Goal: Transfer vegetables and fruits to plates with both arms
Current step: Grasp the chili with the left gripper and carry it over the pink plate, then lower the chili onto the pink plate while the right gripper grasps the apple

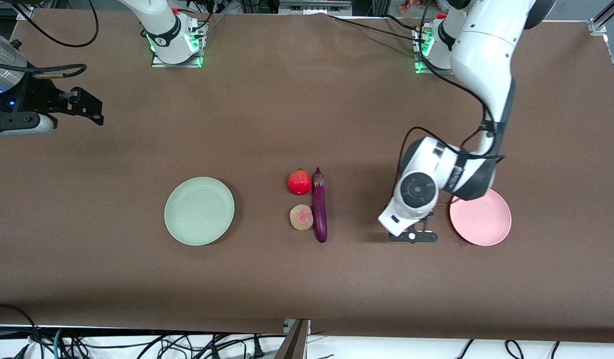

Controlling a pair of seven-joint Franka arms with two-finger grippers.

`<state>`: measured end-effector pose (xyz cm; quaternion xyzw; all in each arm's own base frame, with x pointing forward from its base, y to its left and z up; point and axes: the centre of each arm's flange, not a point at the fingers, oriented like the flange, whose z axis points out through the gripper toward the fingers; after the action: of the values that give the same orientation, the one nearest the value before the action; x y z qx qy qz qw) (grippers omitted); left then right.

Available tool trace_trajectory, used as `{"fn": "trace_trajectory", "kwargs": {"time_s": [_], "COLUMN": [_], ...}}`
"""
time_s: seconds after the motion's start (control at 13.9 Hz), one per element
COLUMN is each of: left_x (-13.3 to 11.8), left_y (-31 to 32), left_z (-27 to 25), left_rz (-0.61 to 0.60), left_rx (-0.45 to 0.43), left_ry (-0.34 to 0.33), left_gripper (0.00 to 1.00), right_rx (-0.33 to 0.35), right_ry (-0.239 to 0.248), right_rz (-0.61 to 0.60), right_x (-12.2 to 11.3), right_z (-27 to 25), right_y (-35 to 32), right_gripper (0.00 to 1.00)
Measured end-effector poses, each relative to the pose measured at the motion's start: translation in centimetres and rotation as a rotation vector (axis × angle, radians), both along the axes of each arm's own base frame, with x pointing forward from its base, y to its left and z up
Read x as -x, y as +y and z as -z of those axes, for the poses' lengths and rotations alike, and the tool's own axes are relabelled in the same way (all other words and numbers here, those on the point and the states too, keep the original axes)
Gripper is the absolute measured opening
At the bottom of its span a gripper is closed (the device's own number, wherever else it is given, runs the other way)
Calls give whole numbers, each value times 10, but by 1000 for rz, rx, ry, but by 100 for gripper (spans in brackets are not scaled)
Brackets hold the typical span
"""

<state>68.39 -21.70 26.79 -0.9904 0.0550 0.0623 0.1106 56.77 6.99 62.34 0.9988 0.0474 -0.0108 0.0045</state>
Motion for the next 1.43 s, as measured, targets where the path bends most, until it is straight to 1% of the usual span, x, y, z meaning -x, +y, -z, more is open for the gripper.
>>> {"fn": "trace_trajectory", "kwargs": {"time_s": [0.14,0.29,0.36,0.43,0.57,0.72,0.79,0.86,1.0,1.08,1.15,1.22,1.43], "left_x": [-13,-23,-24,-21,-12,-6,-4,-5,-6,-7,-7,-7,-8], "left_y": [59,124,151,171,187,182,179,177,175,174,174,174,174], "left_z": [-20,-28,-25,-17,7,29,34,35,33,32,31,31,30], "left_rz": [117,207,227,232,235,253,259,263,267,268,268,268,269], "left_rx": [15,41,52,60,72,82,85,86,87,87,87,87,87], "left_ry": [53,99,119,143,176,169,168,162,152,149,146,145,143], "left_gripper": [18,18,18,18,18,19,20,21,37,46,57,65,94], "right_rx": [-24,-28,-26,-21,-12,-9,-15,-27,-79,-101,-113,-119,-164], "right_ry": [0,0,8,27,75,127,142,144,127,120,113,103,84], "right_rz": [0,-1,-4,-6,-5,-11,-22,-40,-56,-39,-14,12,103], "right_x": [0,-1,-4,-10,-23,-34,-37,-39,-45,-48,-51,-53,-47], "right_z": [-1,0,6,18,46,77,86,92,107,118,132,147,193], "right_y": [3,3,4,5,7,13,22,35,72,93,116,143,228], "right_gripper": [100,100,100,100,100,100,100,100,100,100,100,100,100]}}
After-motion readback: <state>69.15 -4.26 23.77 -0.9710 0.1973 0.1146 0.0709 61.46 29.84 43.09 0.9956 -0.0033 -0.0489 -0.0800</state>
